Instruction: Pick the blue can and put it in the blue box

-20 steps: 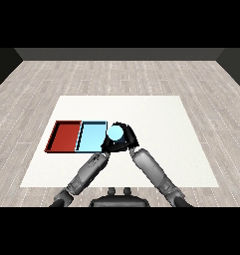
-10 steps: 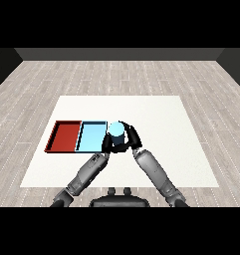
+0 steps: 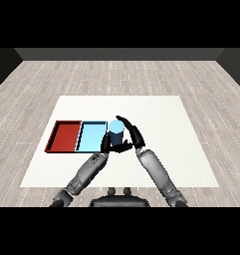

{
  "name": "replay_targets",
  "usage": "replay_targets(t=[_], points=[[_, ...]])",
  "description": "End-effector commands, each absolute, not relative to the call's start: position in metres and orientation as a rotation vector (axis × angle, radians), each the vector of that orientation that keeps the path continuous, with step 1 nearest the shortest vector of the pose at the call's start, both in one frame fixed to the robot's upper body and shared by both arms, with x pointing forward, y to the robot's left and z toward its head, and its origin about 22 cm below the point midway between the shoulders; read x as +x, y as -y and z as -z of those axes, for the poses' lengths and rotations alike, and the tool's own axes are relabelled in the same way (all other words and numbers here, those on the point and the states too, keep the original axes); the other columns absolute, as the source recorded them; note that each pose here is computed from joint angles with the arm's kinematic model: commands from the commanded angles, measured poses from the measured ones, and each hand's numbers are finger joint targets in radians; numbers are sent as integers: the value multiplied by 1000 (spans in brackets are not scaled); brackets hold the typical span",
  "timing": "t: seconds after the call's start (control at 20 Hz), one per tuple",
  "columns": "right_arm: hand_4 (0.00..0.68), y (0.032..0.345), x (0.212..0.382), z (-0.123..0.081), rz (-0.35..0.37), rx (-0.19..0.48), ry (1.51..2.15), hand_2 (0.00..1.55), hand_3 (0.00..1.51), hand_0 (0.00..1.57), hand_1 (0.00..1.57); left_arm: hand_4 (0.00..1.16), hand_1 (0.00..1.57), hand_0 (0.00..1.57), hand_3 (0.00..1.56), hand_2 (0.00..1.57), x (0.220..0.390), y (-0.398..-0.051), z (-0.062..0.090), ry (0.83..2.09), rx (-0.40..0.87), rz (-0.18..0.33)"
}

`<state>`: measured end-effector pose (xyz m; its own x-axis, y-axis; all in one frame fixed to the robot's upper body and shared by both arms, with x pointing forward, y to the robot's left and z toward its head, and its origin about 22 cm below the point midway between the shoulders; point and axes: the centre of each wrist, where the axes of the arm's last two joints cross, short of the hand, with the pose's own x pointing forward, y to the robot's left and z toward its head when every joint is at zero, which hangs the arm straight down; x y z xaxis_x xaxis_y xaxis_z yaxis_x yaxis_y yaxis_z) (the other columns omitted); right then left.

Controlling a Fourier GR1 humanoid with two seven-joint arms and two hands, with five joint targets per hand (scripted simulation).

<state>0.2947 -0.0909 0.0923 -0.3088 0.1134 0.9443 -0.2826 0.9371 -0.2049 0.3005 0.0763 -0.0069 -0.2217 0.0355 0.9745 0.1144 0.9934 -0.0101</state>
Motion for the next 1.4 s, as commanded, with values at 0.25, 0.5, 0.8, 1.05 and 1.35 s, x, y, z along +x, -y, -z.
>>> replay_targets(t=[0.25,0.5,0.8,1.05,1.35], points=[[0,139,285,-103,-158,109,1863,0,0,0,0,1131,1571,1571,1484,1571,310,-113,10,1779,-10,64],[0,157,296,-94,-97,98,1846,0,0,0,0,1123,1571,1571,1477,1564,336,-128,14,1749,98,94],[0,169,285,-66,-32,107,1808,0,0,0,0,1140,1571,1571,1488,1571,343,-209,0,1642,238,95],[0,169,289,-68,8,132,1778,0,0,0,0,1103,1571,1571,1490,1571,367,-218,-3,1502,404,138],[0,176,283,-46,47,110,1778,0,0,0,0,947,1231,1231,841,1097,370,-254,26,1240,763,336]])
